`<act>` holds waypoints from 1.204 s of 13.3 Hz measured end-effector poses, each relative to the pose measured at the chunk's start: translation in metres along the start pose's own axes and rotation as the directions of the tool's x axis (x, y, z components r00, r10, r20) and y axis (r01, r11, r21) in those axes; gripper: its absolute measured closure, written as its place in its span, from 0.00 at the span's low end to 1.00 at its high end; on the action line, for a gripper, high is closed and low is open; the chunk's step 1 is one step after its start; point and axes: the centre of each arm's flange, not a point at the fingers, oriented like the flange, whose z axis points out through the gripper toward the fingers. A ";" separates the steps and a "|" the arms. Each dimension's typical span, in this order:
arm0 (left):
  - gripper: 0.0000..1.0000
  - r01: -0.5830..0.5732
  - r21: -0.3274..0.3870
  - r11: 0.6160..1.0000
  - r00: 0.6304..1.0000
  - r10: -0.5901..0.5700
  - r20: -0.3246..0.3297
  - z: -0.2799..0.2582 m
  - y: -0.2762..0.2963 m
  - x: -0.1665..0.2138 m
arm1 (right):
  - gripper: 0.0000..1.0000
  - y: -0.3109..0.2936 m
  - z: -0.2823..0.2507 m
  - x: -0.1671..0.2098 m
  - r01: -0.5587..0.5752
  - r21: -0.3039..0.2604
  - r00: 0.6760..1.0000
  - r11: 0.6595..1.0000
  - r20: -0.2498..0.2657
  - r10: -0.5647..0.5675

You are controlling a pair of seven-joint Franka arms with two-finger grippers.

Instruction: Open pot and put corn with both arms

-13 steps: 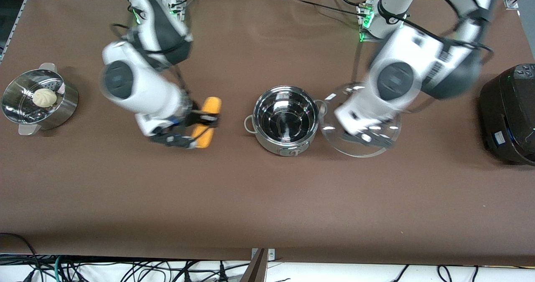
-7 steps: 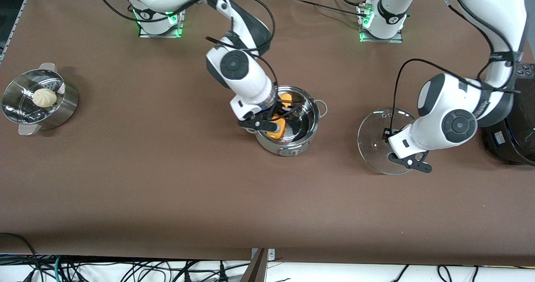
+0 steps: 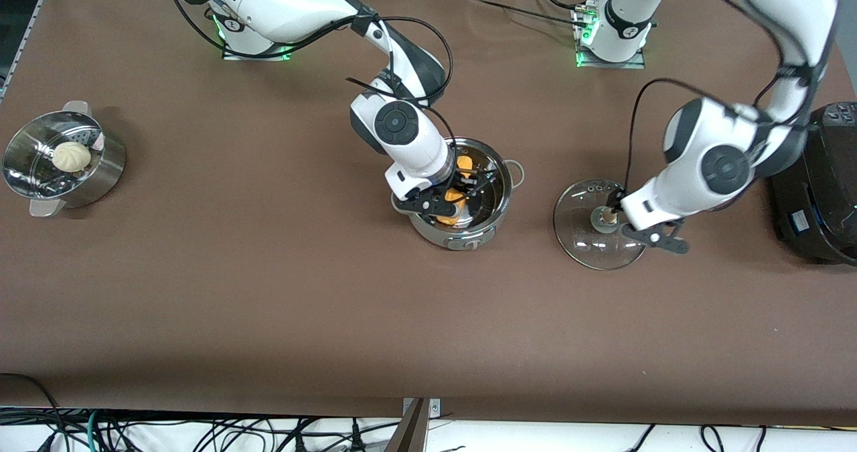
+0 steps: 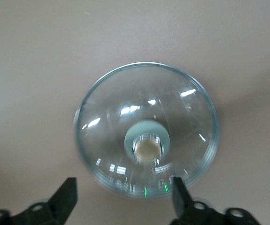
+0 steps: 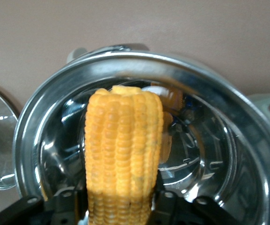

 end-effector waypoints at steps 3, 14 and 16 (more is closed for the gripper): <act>0.00 0.121 0.004 0.993 0.991 -0.121 -0.050 -0.154 0.027 -0.051 | 0.06 -0.003 -0.026 0.002 0.037 -0.121 0.999 0.992 0.025 -0.034; 0.00 0.205 -0.015 0.979 0.974 -0.206 -0.096 -0.217 0.005 -0.058 | 0.00 0.335 -0.378 0.206 -0.027 -0.327 0.995 0.945 0.083 0.058; 0.00 0.207 -0.015 0.978 0.974 -0.208 -0.095 -0.217 0.004 -0.058 | 0.00 0.366 -0.391 0.212 -0.080 -0.331 0.994 0.940 0.039 0.099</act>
